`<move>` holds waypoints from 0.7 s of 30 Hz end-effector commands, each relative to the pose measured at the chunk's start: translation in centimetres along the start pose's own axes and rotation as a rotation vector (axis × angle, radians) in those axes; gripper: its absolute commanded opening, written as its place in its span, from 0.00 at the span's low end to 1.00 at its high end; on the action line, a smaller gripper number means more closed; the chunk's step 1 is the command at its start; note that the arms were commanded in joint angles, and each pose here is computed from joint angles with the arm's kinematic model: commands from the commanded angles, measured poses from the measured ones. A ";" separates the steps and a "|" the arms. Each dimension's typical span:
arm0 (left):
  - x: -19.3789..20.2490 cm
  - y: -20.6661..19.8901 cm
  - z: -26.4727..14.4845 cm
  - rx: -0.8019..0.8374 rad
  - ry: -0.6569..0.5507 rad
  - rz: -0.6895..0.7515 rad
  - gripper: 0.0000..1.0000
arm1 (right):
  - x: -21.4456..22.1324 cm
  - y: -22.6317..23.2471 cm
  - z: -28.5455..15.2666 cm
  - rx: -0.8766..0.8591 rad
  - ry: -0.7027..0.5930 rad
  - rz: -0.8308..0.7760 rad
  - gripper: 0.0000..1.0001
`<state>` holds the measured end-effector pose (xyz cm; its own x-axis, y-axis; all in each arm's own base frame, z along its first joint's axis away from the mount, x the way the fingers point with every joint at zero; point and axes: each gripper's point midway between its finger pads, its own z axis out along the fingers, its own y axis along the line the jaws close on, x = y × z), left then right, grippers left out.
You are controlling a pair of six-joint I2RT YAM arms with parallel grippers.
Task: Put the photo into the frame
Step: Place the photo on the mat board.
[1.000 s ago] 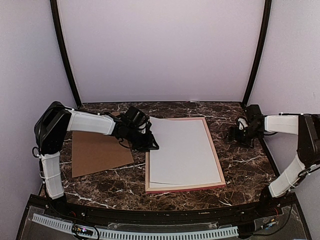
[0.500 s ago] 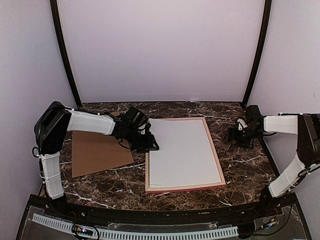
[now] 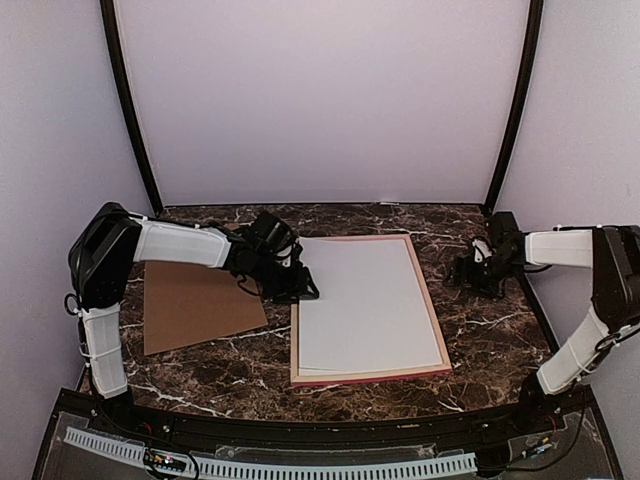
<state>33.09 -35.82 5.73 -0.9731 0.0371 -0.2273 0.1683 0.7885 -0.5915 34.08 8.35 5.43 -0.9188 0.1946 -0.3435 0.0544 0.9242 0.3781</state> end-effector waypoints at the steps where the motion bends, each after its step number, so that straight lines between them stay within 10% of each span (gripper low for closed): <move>1: -0.9 -2.2 -2.2 0.031 -0.036 0.040 0.50 | -0.1 0.4 0.4 -0.013 0.001 -0.005 0.83; 21: -1.4 -1.5 -4.3 -0.067 -0.079 0.089 0.55 | 0.1 0.2 0.0 0.004 -0.014 -0.009 0.83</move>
<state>33.08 -34.64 6.28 -0.9670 0.0520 -0.2493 0.1824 0.8248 -0.5351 33.96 8.35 5.00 -0.9225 0.1933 -0.3340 0.0580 0.9251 0.3752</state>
